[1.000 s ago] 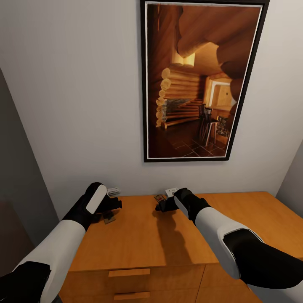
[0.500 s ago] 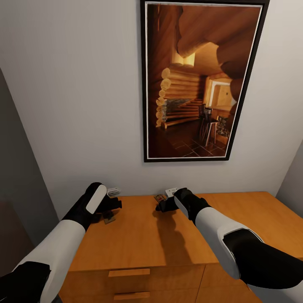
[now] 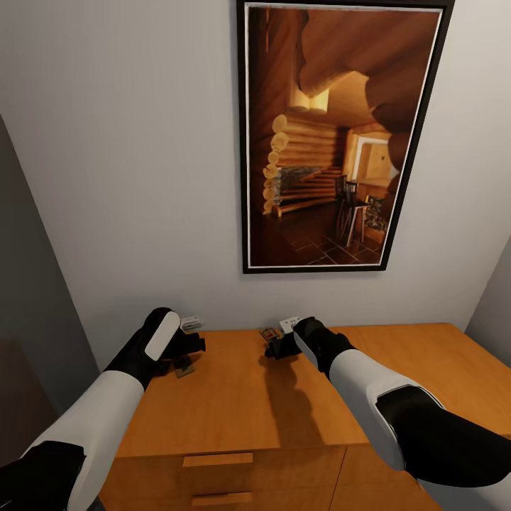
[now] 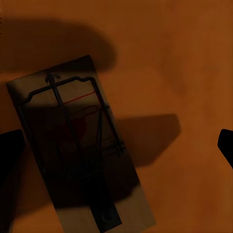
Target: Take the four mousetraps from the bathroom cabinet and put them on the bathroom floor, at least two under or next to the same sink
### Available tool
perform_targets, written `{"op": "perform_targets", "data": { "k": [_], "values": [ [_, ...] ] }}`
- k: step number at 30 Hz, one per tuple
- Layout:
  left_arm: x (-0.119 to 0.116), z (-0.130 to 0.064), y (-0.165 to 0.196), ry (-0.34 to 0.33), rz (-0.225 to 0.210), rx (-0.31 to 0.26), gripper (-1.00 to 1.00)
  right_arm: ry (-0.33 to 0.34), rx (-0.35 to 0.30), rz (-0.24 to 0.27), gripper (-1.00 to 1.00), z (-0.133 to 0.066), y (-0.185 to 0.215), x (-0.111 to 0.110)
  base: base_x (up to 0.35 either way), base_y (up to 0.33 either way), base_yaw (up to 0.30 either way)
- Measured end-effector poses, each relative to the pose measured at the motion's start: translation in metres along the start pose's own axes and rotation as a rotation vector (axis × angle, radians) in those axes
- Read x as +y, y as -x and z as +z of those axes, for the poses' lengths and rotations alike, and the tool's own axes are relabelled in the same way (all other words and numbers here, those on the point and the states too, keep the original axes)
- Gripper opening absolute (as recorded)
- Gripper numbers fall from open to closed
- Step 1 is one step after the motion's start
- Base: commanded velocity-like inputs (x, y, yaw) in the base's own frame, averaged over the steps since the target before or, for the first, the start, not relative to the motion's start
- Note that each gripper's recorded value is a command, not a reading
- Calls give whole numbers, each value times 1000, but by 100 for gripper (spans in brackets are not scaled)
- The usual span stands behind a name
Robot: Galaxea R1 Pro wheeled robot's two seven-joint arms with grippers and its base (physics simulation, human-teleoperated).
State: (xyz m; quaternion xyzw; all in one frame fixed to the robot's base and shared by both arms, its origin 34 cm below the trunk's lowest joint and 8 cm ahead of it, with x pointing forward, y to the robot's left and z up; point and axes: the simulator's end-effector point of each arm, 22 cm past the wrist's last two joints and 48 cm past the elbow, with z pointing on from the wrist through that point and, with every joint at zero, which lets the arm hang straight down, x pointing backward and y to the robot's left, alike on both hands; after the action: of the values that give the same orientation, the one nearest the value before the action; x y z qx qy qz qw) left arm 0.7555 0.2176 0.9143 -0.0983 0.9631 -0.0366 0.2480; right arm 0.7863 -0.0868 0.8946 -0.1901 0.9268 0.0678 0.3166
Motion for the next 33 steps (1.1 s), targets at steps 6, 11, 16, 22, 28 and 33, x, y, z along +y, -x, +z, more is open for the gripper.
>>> {"op": "perform_targets", "data": {
  "k": [6,11,16,22,28,33],
  "values": [
    [0,0,0,-1,0,0,100,-2,1,3,100,0,0,-1,0,0,0],
    [-1,0,0,-1,0,0,100,-3,5,4,100,0,-1,-1,0,0,0],
    [-1,0,0,-2,0,0,100,-4,7,3,100,-1,-1,-2,0,0,0],
    [-1,0,0,-2,1,0,100,-8,17,-1,100,-2,-1,-2,0,0,0],
    [-1,0,0,-2,1,0,100,-9,56,10,100,-5,-6,-2,0,0,0],
    [-1,0,0,-2,1,0,100,-12,91,14,100,-8,-10,-2,0,0,0]
  ]
}}
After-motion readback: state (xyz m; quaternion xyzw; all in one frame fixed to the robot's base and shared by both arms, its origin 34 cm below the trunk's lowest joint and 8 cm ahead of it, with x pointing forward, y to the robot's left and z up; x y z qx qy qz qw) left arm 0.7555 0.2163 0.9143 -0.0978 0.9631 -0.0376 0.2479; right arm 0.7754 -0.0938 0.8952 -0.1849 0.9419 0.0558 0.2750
